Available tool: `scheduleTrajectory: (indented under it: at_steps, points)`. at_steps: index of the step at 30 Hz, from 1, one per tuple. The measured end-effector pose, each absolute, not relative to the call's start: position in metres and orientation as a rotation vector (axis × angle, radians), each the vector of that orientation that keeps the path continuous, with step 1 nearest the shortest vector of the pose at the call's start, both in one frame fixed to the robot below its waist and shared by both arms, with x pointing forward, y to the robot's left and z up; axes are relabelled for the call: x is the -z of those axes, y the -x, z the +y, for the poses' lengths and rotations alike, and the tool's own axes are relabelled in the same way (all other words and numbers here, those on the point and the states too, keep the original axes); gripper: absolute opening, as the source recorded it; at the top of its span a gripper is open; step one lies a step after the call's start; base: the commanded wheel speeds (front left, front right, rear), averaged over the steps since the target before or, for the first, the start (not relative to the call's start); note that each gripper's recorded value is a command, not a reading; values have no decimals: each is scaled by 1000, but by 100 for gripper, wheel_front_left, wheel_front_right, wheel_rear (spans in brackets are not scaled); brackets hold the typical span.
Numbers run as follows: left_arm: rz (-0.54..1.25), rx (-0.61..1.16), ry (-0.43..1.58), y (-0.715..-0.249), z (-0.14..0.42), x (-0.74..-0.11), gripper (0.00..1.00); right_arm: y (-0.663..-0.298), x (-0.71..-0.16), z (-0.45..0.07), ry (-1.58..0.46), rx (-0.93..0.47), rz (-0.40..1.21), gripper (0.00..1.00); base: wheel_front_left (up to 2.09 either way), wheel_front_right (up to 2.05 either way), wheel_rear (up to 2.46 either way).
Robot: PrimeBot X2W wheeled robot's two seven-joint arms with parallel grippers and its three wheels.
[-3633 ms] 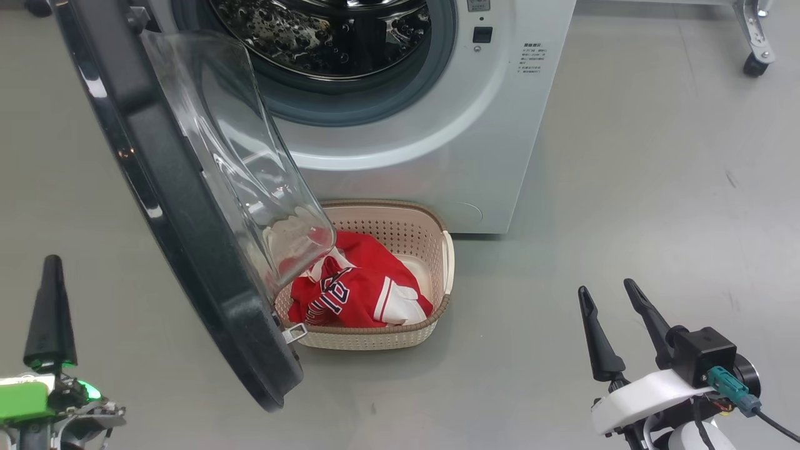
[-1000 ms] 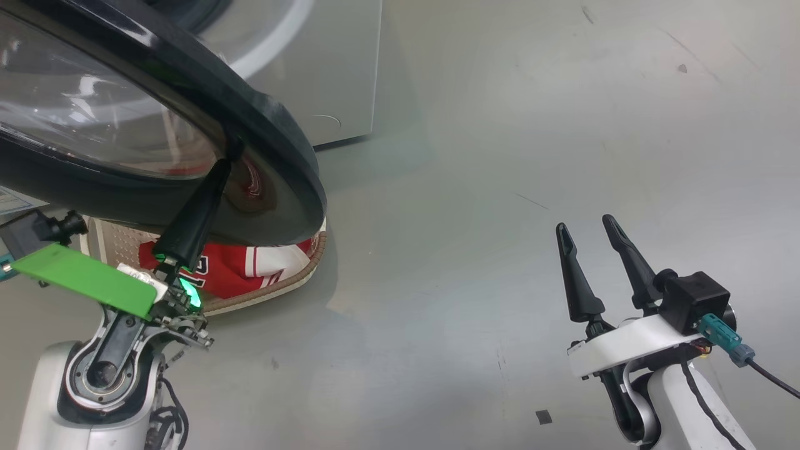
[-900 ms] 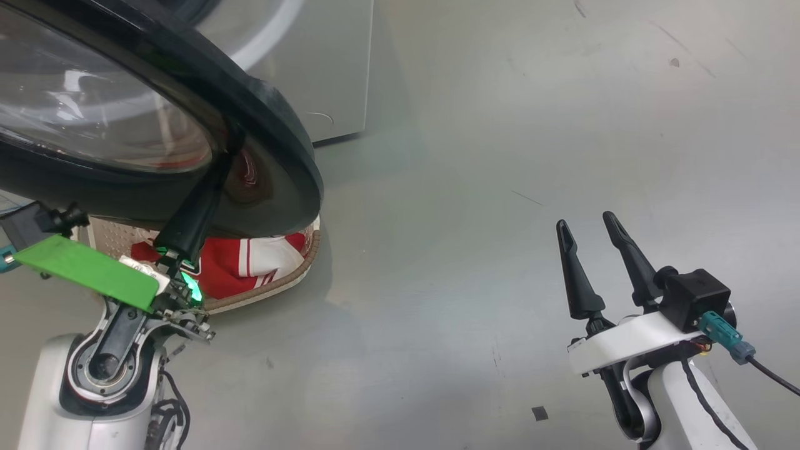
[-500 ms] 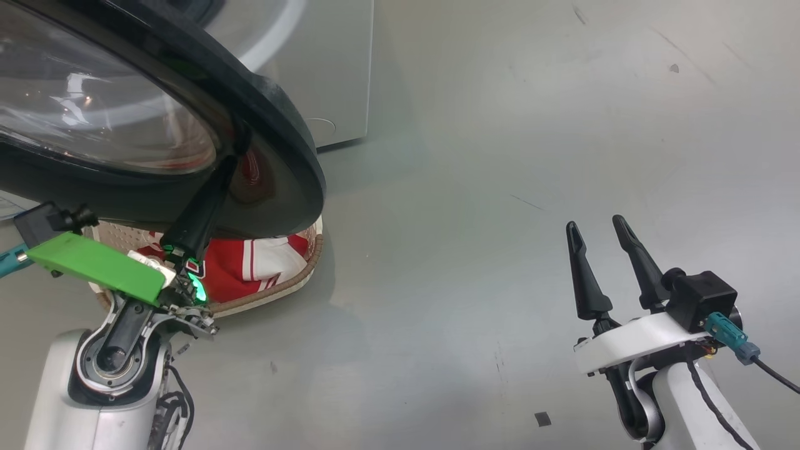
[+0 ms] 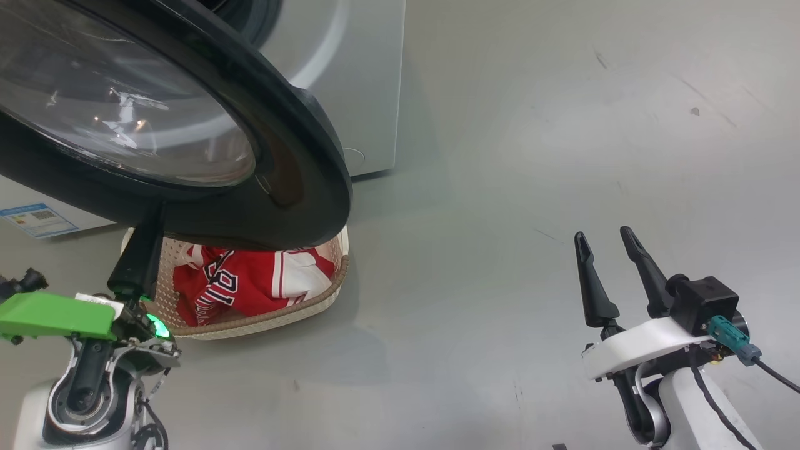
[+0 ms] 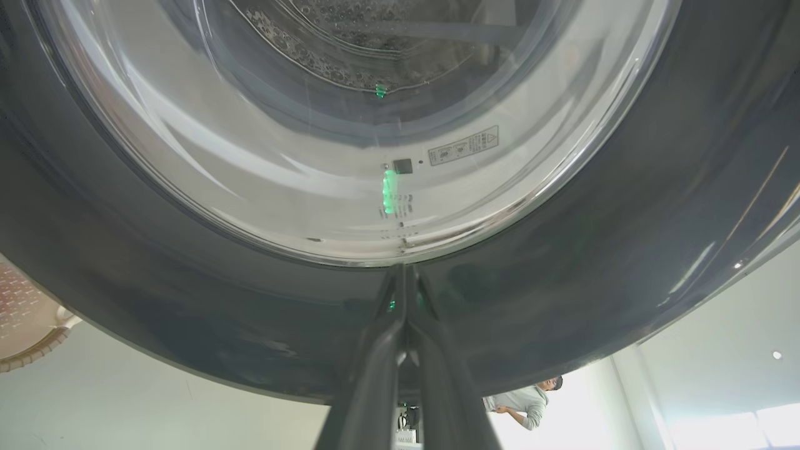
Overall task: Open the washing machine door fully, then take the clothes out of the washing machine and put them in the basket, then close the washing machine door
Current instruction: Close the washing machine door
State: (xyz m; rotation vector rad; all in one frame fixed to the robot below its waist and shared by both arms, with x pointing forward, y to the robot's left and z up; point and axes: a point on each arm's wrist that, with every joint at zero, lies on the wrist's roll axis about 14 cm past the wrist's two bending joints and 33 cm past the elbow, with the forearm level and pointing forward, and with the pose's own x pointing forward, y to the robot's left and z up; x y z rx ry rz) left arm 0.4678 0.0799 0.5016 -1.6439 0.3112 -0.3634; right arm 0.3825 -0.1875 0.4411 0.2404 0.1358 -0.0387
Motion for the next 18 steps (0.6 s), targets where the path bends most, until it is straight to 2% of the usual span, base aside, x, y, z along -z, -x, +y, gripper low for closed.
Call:
scheduleTrajectory:
  at_steps: [2,3,4,5,7,13,18]
  points:
    - [275,330,1651,-464,92,-504,0,-382,-444,-187,-238,33,127,100,0,0,0]
    - [260,320,1650,-462,96,-506,25,-382,-446,-186,-237,30,124,100,0,0,0]
    - [241,314,1656,-460,101,-508,45,-381,-446,-186,-237,27,122,100,0,0,0]
    - [219,301,1664,-459,106,-511,45,-379,-447,-185,-237,25,120,100,0,0,0]
    - [193,287,1665,-454,114,-515,100,-377,-448,-184,-236,19,118,100,0,0,0]
    - [99,223,1625,-440,138,-526,100,-374,-457,-178,-233,-6,93,100,0,0,0]
    - [31,181,1377,-431,160,-535,100,-371,-463,-174,-232,-25,76,100,0,0,0]
